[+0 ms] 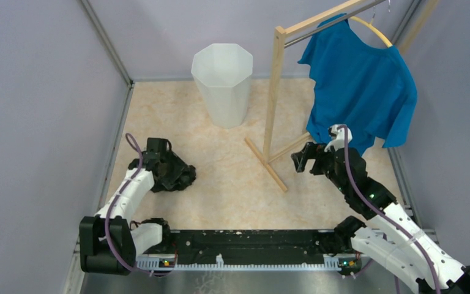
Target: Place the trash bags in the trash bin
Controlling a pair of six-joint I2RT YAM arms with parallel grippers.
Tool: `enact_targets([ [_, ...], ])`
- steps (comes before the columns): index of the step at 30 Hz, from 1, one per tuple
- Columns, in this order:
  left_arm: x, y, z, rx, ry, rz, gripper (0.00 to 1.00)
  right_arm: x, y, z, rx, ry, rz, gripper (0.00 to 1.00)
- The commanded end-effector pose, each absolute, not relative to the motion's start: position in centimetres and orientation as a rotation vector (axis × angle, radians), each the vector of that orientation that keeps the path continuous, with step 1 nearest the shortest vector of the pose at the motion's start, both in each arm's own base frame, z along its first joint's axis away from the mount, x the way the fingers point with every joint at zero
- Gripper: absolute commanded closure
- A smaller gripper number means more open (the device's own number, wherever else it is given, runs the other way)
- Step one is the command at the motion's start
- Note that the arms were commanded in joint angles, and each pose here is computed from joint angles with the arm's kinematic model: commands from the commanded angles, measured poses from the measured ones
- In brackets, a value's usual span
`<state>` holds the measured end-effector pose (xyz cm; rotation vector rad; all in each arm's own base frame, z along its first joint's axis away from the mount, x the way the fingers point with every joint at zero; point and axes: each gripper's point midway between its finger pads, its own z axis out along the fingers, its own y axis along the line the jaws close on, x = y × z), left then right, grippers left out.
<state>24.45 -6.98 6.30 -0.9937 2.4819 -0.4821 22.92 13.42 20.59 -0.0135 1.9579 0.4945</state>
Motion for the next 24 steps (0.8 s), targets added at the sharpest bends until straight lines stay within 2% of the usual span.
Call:
enact_targets([
  [1,23.6,-14.5,10.5,-0.495,2.386,-1.109,0.35,22.4,13.5,21.3,0.026,1.946,0.550,0.01],
  [3,22.4,-16.3,11.2,-0.416,2.331,-1.207,0.42,22.0,13.6,20.8,0.027,1.979,0.556,0.01],
  [9,18.7,-22.3,11.9,-0.204,2.318,-1.251,0.52,21.2,12.8,18.9,0.182,2.098,0.538,0.01],
  [15,16.0,-27.2,9.8,-0.023,2.415,-1.223,0.55,20.3,13.6,18.5,0.316,2.202,0.601,0.01],
  [18,15.0,-29.7,9.1,0.119,2.457,-1.193,0.52,19.6,15.1,20.0,0.222,2.203,0.701,0.01],
  [24,15.2,-30.6,9.7,0.317,2.449,-1.080,0.27,18.6,16.4,21.5,-0.115,2.104,0.757,0.01],
])
